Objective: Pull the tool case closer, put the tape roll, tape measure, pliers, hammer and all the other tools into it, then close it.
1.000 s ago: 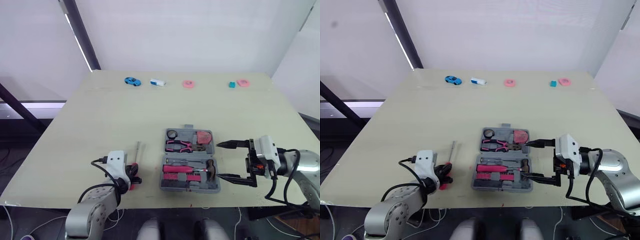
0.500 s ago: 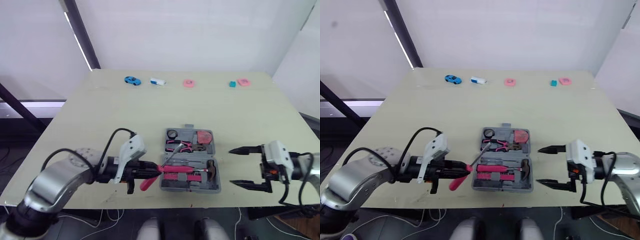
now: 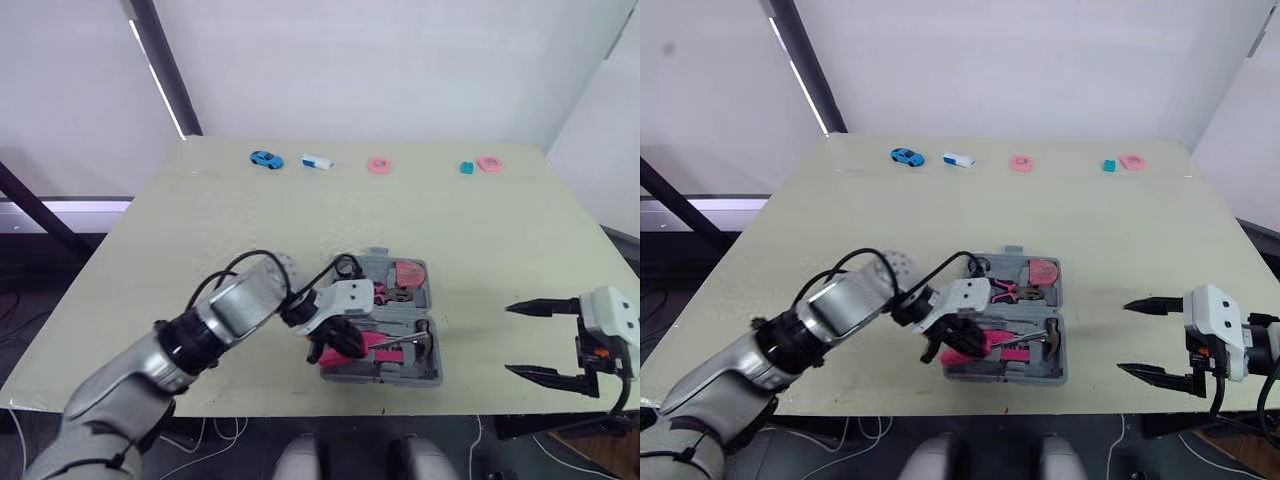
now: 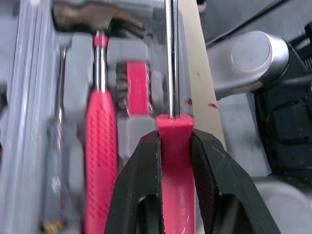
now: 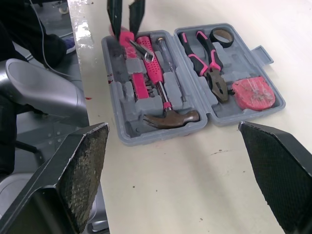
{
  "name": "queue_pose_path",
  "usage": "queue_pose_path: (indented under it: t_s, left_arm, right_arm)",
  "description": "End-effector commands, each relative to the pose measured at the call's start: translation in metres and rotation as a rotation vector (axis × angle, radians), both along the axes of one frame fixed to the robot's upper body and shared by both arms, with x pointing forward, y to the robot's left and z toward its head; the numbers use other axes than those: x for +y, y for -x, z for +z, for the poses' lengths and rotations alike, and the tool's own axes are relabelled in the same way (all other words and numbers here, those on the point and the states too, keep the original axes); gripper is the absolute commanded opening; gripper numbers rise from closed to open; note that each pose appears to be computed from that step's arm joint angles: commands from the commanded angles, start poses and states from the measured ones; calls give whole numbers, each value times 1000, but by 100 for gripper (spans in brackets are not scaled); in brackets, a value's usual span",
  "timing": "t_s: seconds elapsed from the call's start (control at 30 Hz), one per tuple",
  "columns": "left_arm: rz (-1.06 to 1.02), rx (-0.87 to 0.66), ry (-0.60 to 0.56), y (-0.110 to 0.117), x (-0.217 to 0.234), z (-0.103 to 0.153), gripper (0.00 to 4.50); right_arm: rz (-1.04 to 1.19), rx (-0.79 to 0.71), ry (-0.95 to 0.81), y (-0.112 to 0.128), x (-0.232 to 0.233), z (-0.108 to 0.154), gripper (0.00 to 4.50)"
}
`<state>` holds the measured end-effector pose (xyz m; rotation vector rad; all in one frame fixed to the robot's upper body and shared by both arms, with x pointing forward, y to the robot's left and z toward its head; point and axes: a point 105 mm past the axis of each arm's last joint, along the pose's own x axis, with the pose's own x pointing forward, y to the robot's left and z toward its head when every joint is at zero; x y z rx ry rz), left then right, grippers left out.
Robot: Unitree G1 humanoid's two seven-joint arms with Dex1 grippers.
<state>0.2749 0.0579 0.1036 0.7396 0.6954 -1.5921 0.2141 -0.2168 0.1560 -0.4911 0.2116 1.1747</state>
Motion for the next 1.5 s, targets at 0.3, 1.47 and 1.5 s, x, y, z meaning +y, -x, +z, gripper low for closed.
queue_pose_path:
  t_s: [0.3, 1.47, 1.5]
  left_arm:
    - [-75, -47, -78, 0, 11, -2, 38]
    - [1461, 1, 75, -40, 152, -28, 38]
    - [1471, -12, 74, -41, 152, -34, 88]
  right_arm:
    - [-19, -58, -16, 3, 7, 4, 450]
    - [197, -60, -161, -16, 70, 4, 450]
    - [200, -56, -161, -16, 71, 4, 450]
